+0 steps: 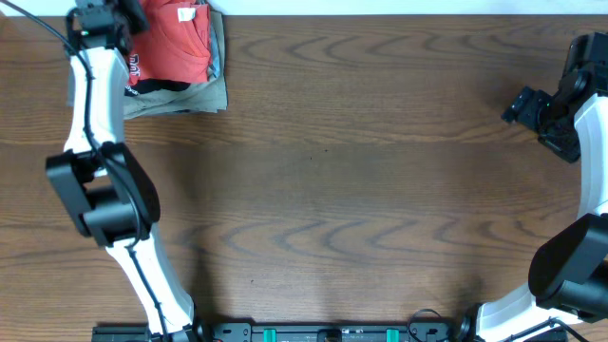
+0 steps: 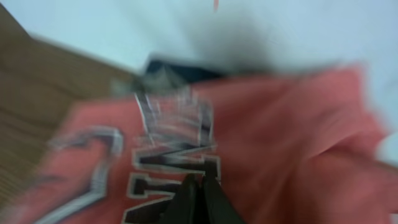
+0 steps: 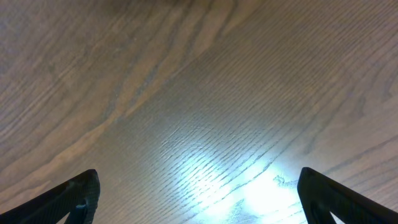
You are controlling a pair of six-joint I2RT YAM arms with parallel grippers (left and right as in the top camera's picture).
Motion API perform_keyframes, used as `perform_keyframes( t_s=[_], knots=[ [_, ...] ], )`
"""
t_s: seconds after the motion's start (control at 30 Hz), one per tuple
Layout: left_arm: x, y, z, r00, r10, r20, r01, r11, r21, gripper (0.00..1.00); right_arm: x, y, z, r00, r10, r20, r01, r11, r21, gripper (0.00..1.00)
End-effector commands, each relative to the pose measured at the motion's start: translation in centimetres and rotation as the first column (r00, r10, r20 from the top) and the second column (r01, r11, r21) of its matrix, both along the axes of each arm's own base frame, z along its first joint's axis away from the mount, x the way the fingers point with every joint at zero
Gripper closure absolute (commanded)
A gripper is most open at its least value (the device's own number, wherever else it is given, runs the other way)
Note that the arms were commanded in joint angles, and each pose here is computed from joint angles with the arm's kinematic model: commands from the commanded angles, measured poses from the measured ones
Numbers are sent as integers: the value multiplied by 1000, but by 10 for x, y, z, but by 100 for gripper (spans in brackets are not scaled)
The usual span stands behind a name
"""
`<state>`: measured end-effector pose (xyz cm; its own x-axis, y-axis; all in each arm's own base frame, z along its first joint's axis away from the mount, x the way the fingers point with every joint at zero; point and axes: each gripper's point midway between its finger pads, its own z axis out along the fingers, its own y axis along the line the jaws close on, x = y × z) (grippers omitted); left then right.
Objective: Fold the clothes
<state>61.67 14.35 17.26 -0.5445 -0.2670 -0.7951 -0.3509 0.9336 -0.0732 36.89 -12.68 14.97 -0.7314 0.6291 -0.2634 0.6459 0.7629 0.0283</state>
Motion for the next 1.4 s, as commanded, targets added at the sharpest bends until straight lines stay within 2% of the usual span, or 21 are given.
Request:
perform_keyframes(
  t_s=[0.0,0.1,0.2,0.3,0.37,0.47,0.5,0.53,0.6,0.63,0.77,0.9,1.03,1.13,1.27,1.37],
  knots=[
    [-1,1,-53,995,-2,-99,-1,999,-32,94,2,1,3,1000,19,6,-19,1000,-12,1],
    [-5,0,-71,990,-3,-142,-3,999,-41,93,2,1,3,1000,18,6,-18,1000,-12,1],
    [-4,1,-61,992,-2,-124,-3,999,-38,93,2,1,3,1000,19,6,-19,1000,-12,1],
    [-4,0,-33,997,-3,-79,0,1000,-28,93,2,1,3,1000,18,6,-18,1000,-12,1],
    [-6,-1,-7,999,-2,-38,1,1000,-19,87,2,1,3,1000,19,6,-19,1000,-12,1],
    [-14,-3,38,1000,-2,24,2,1000,-6,86,2,1,3,1000,19,6,-19,1000,-12,1],
    [-18,-3,52,999,-2,42,2,1000,-2,83,2,1,3,1000,19,6,-19,1000,-12,1],
    [-24,-5,68,998,-2,61,2,1000,1,71,2,1,3,1000,19,6,-19,1000,-12,1],
    [-36,-8,96,996,10,93,-9,1000,-16,67,2,1,3,1000,18,6,-18,1000,-12,1],
    [-44,-10,109,994,25,107,-21,999,-37,63,2,1,3,1000,18,6,-18,1000,-12,1],
    [-81,-18,149,989,81,123,-67,992,-110,26,2,1,3,1000,19,6,-19,1000,-12,1],
    [-128,-28,165,992,113,53,-104,981,-162,13,2,1,3,1000,19,6,-19,1000,-12,1],
    [-187,-48,166,992,97,-80,-113,970,-217,9,2,1,3,1000,18,6,-18,1000,-12,1],
    [-221,-73,174,992,15,-122,-50,956,-290,4,2,1,3,1000,18,6,-18,1000,-12,1],
    [-259,-111,197,985,-150,-87,109,925,-365,4,2,1,3,1000,18,6,-18,1000,-12,1],
    [-290,-130,211,973,-222,-66,185,915,-358,4,2,1,3,1000,19,6,-19,1000,-12,1]
  ],
)
